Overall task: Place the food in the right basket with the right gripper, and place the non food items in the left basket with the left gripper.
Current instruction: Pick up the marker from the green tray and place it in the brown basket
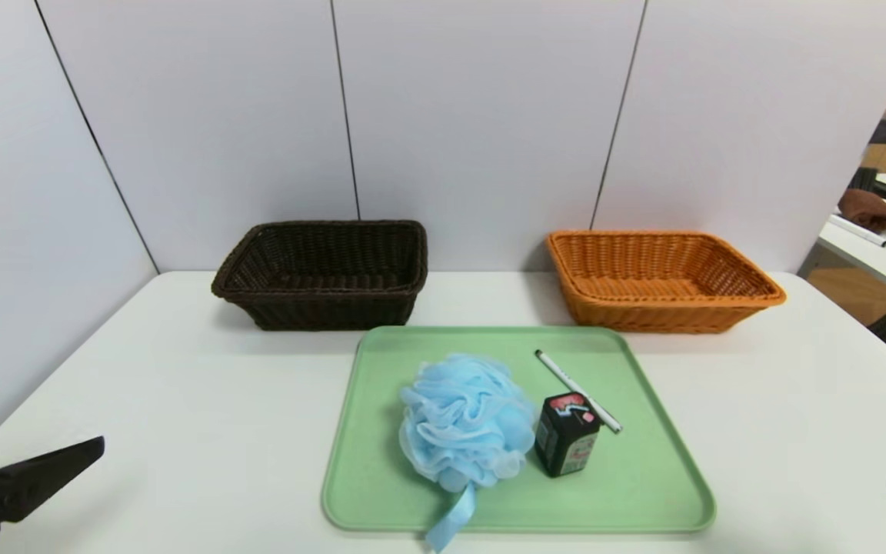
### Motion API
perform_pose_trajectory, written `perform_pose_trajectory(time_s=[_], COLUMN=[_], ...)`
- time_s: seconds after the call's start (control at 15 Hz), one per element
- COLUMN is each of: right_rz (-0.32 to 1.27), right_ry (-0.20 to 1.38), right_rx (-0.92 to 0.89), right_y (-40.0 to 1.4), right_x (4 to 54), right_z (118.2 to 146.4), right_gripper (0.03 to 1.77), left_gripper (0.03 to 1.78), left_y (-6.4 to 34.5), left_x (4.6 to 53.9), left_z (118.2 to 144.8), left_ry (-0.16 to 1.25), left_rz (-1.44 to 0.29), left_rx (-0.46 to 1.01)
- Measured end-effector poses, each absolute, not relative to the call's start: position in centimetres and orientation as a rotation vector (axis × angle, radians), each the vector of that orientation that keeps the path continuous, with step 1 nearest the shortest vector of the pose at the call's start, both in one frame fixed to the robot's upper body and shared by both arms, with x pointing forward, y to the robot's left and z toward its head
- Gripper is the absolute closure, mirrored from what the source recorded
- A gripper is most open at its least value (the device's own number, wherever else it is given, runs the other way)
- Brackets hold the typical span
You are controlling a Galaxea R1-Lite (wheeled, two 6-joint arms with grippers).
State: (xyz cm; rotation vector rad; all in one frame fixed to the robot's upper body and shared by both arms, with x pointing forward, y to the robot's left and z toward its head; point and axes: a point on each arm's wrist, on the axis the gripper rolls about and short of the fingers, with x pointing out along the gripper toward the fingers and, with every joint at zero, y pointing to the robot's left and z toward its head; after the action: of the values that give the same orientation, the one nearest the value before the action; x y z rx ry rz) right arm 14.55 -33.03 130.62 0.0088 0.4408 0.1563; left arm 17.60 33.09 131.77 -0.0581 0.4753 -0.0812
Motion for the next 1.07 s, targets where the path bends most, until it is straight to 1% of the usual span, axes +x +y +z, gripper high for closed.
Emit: perform_pose_trajectory(time_s=[0.33, 0.53, 0.73, 1.07], right_rz=[0.152, 0.169, 0.218, 0.341], right_ry=[0.557, 0.587, 0.619, 0.665], right_rx=[0.008, 0.004, -0.048, -0.112], right_y=[-32.7, -32.3, -31.6, -28.6], right_x=[19.1, 21.4, 23.9, 28.0], right_z=[131.8, 132.6, 132.9, 132.3], right_gripper=[0.1, 0.1, 0.1, 0.1], left_gripper=[0.12, 0.12, 0.12, 0.12], left_y=[32.8, 32.5, 31.5, 28.9], left_x=[23.2, 26.3, 27.6, 27.8], left_z=[133.5, 134.5, 134.3, 133.1], left_ry=[0.555, 0.576, 0.599, 0.663], left_rz=[-0.161, -0.267, -0.349, -0.478], left_rx=[-0.078, -0.108, -0.073, -0.027])
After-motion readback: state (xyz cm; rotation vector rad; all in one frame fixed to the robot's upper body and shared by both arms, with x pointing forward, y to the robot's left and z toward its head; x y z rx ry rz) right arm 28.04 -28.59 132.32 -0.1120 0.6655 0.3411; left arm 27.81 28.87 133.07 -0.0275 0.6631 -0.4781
